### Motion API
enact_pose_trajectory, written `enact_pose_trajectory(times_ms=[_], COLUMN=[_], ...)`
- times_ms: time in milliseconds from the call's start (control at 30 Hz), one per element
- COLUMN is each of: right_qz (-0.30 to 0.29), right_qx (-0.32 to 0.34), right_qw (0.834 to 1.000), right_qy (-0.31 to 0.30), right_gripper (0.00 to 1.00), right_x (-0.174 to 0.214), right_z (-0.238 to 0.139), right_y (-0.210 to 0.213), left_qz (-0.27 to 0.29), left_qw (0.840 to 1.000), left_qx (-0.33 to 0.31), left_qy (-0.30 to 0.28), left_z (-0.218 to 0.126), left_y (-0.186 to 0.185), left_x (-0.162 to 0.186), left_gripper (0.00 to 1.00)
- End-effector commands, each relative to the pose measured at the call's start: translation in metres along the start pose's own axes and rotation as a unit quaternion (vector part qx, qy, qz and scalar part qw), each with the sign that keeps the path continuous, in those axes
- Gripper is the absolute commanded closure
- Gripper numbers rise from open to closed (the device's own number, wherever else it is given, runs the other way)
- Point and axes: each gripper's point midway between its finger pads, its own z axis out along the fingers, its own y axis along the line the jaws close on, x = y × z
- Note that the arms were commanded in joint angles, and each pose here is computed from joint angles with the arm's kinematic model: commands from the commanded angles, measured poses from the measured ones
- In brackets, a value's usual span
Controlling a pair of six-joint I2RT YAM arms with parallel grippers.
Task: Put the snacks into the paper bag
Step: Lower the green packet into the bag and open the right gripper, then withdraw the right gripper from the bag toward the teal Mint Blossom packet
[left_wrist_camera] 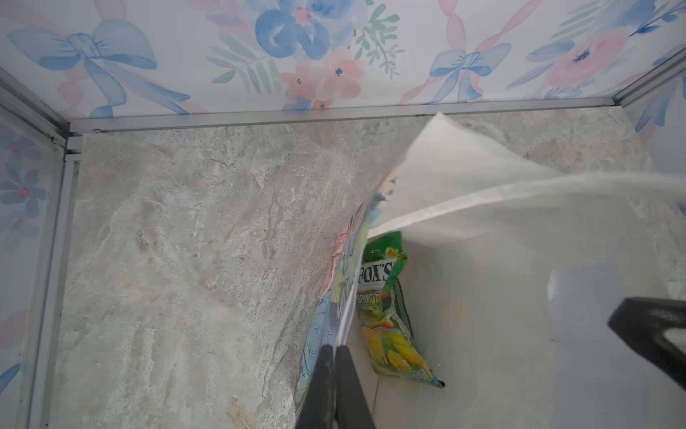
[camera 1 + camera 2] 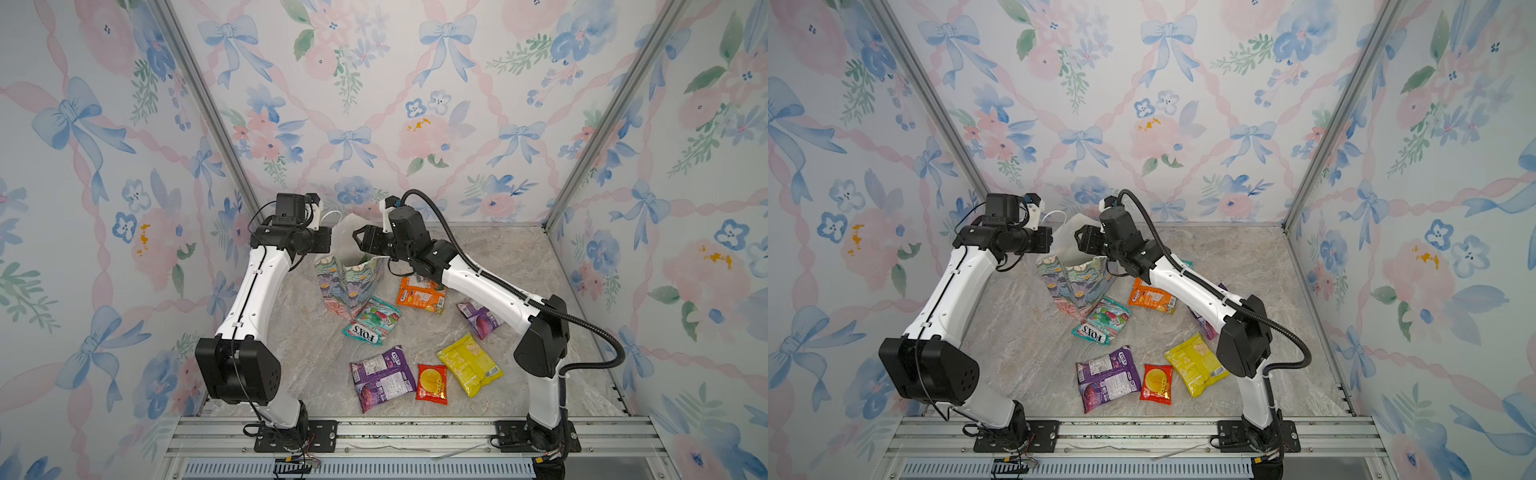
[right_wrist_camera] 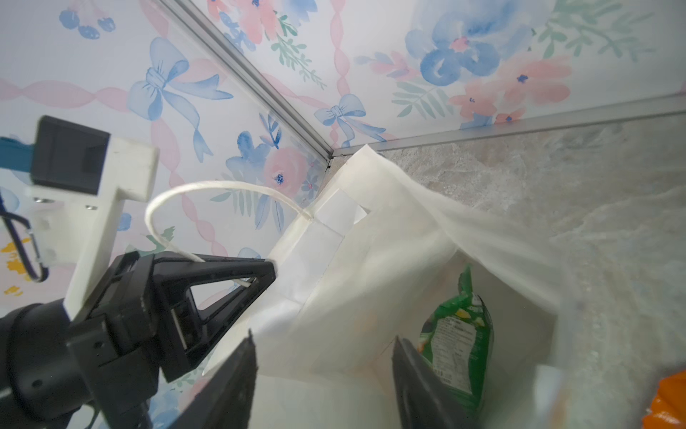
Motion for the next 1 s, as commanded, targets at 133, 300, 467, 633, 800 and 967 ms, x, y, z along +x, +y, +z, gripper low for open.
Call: enact_pose_trajectory(times_ms=[133,300,467,633,800,967], right_qz=[-0.08,-0.101,-0.101,-0.091,-0.072,-0.027], right_qx=[-0.024,-0.039,-0.036,0.001,0.064,0.135], right_qw=[0.995,0.99,0.987,0.988,0.99,0.99], right_qy=[-0.051,-0.086,-0.118,-0.128,-0.099,-0.024], right_gripper=[0.08,0.0,0.02,0.02,0.01,0.01], right_x=[-0.051,-0.079,-0.111,-0.122,-0.092,-0.011], right_z=[-0.036,-0.054,-0.079,-0.109,-0.145,-0.168], right_y=[0.032,0.039,0.032,0.001,-0.051,-0.114], left_qz=[-0.008,-0.008,-0.008,-0.008,-0.009,-0.009], left_qw=[1.0,1.0,1.0,1.0,1.0,1.0], left_qx=[0.003,0.002,-0.001,-0.007,-0.012,-0.015], left_qy=[0.009,0.013,0.016,0.017,0.018,0.018], left_z=[-0.003,0.0,0.002,0.002,0.003,0.003], left_y=[0.002,0.003,0.005,0.007,0.01,0.012], left_x=[0.007,0.009,0.011,0.012,0.012,0.012], left_gripper=[1.0,1.0,1.0,1.0,1.0,1.0])
